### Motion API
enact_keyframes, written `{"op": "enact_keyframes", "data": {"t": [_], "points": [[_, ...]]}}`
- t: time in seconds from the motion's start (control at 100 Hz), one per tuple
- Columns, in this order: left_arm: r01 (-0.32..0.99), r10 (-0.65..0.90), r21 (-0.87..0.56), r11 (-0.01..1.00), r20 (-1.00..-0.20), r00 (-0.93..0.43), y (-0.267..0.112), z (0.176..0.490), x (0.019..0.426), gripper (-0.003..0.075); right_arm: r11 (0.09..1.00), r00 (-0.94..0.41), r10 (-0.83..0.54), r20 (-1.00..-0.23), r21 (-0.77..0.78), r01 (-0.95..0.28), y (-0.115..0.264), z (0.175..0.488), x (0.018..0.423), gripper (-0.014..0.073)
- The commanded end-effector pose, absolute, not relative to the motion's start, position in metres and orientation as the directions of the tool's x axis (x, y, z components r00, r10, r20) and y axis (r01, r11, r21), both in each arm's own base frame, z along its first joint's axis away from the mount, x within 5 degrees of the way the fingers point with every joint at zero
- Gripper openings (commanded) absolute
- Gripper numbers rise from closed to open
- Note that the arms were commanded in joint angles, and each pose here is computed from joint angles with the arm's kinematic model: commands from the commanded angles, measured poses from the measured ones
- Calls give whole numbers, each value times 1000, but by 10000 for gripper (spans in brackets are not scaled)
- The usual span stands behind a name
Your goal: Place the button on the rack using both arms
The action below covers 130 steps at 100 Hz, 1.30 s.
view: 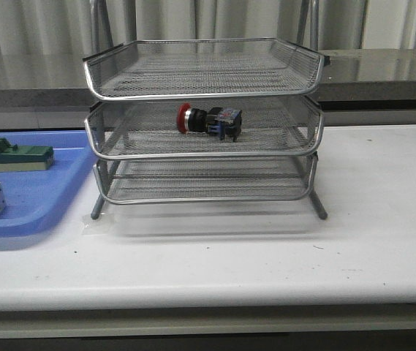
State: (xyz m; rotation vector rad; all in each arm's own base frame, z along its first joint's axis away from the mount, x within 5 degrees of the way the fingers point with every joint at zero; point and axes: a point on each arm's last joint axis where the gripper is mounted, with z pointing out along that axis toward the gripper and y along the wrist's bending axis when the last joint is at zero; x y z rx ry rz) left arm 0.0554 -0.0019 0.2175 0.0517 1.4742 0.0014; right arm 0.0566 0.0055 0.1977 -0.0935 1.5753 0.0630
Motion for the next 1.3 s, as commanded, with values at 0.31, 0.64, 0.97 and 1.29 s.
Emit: {"op": "enact_keyframes", "data": {"t": [0.31,0.64,0.97,1.29], "points": [[43,-41,-36,998,-990,132,-2,207,54,-20,994,101,-19,-995,-29,-103,6,206,55,-59],[43,-39,-34,999,-990,132,-2,207,54,-20,994,101,-19,-995,-29,-103,6,206,55,-59],[43,-39,-34,999,-990,132,-2,207,54,-20,994,101,-19,-995,-29,-103,6,206,55,-59],[43,-39,-34,999,-990,132,-2,207,54,-20,994,101,-19,-995,-29,-103,6,206,55,-59]]}}
